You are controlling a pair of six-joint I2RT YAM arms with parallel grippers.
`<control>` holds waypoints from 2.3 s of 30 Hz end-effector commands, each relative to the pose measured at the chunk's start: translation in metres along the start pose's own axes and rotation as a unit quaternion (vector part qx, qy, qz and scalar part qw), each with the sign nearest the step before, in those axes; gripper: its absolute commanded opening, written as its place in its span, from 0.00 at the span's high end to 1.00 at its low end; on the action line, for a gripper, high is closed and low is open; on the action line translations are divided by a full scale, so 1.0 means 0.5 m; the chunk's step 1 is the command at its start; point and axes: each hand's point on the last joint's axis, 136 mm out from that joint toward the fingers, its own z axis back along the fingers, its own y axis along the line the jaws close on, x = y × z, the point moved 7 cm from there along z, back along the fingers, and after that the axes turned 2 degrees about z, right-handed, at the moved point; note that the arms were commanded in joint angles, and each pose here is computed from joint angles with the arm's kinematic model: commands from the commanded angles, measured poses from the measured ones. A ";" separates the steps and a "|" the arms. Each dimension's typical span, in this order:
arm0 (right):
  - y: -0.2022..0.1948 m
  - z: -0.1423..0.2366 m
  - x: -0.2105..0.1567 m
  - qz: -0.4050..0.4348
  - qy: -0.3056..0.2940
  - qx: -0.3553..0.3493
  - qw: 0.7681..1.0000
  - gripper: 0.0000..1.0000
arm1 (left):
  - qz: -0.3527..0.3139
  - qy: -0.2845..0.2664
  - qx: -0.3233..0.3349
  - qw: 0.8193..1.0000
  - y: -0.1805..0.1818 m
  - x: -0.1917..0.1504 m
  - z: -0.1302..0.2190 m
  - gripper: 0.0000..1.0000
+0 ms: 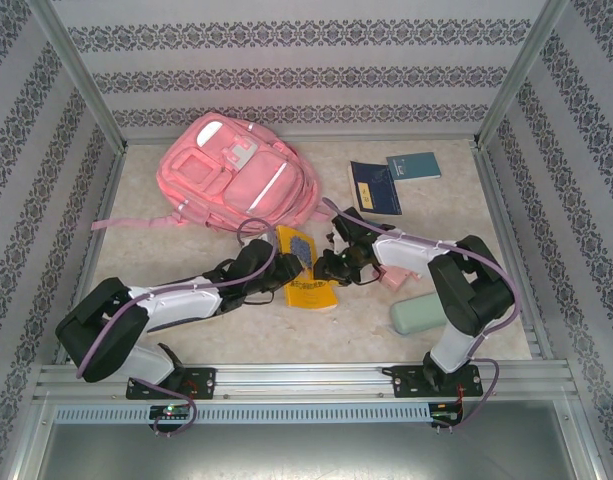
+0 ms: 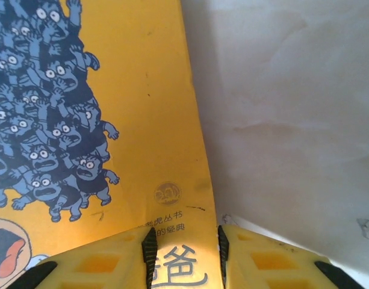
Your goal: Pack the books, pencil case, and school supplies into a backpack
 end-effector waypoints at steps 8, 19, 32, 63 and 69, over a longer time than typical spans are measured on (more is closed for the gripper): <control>0.033 0.081 0.033 0.011 -0.056 0.059 0.997 0.53 | -0.045 0.018 -0.003 0.999 -0.051 0.007 0.032 0.96; 0.038 0.220 0.099 -0.028 -0.144 0.172 0.974 0.35 | -0.052 0.001 -0.144 0.988 -0.185 0.123 0.112 1.00; 0.134 0.294 0.197 0.007 -0.158 0.383 0.910 0.22 | -0.037 0.037 -0.305 0.951 -0.292 0.241 0.125 1.00; 0.025 0.309 0.228 -0.072 -0.256 0.301 0.916 1.00 | -0.286 0.046 0.201 0.936 -0.124 0.405 -0.044 0.47; -0.004 0.312 0.222 -0.089 -0.261 0.290 0.916 1.00 | -0.359 0.078 0.257 0.894 -0.114 0.389 -0.138 0.45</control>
